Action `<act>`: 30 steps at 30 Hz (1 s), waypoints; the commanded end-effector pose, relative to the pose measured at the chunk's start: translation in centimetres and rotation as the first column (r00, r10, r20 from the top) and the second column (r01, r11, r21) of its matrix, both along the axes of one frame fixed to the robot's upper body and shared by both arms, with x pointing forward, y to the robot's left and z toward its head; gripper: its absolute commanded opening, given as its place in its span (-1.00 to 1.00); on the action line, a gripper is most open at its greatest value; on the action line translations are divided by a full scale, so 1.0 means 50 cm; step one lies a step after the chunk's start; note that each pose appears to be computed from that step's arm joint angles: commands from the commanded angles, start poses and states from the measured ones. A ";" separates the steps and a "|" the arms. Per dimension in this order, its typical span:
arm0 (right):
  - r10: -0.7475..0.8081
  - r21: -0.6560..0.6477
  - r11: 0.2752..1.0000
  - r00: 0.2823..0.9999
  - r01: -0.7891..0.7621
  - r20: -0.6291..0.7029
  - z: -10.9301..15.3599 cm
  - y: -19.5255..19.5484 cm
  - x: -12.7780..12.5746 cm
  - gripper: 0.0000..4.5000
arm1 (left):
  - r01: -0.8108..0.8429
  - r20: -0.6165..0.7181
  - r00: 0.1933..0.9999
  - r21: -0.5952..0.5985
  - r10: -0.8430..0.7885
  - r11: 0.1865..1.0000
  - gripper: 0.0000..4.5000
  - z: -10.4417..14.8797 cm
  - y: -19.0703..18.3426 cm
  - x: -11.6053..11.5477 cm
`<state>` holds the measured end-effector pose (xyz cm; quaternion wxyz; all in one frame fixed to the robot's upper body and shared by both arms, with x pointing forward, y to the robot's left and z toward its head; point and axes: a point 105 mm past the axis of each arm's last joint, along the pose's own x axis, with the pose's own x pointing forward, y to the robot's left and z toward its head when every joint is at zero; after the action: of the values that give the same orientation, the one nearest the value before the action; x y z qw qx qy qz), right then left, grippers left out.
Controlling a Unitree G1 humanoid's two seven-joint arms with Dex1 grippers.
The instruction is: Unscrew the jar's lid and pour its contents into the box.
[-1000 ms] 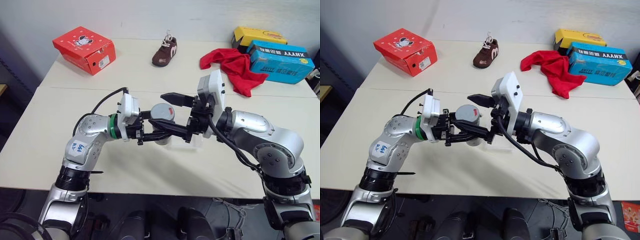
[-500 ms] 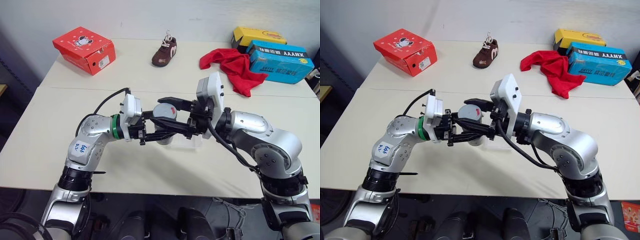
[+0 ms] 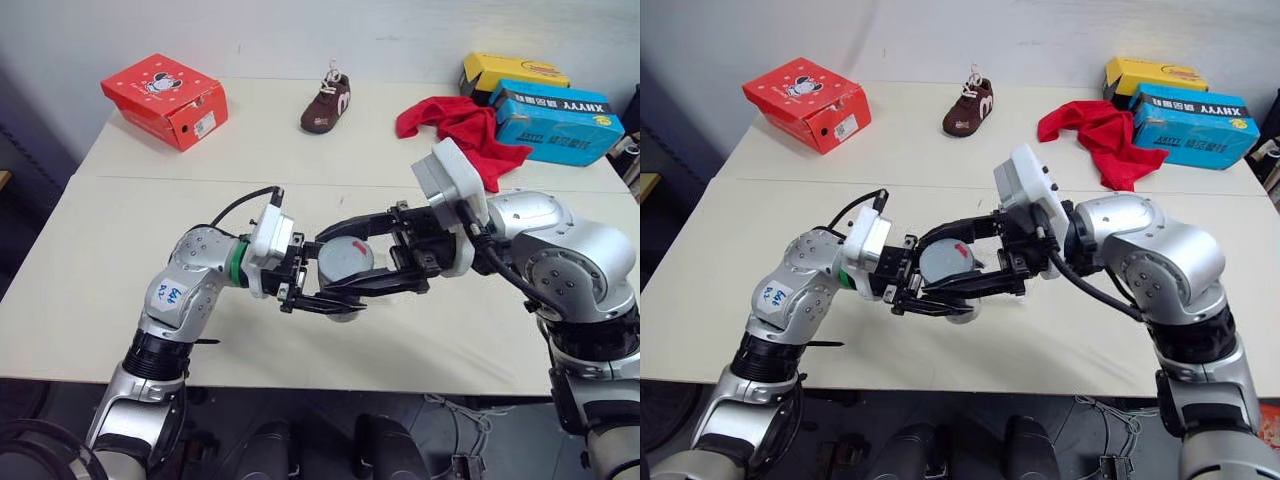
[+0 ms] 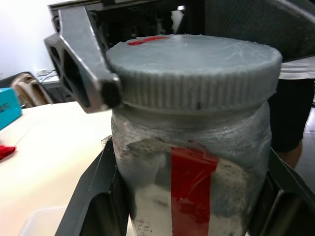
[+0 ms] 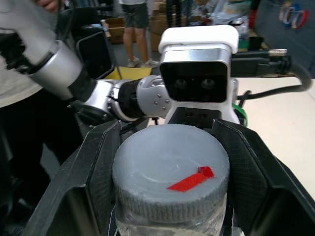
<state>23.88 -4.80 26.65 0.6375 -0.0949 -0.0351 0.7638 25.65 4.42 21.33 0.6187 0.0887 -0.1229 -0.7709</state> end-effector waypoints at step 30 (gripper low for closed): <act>-0.365 0.181 0.922 0.923 0.341 0.123 0.009 0.001 0.050 1.00 | -0.245 -0.052 0.968 -0.004 0.244 0.970 0.04 -0.017 -0.026 0.044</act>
<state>26.61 -4.85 26.03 0.7669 -0.1005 -0.0981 0.6262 28.10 3.30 19.92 0.7173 0.0716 -0.0861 -0.6877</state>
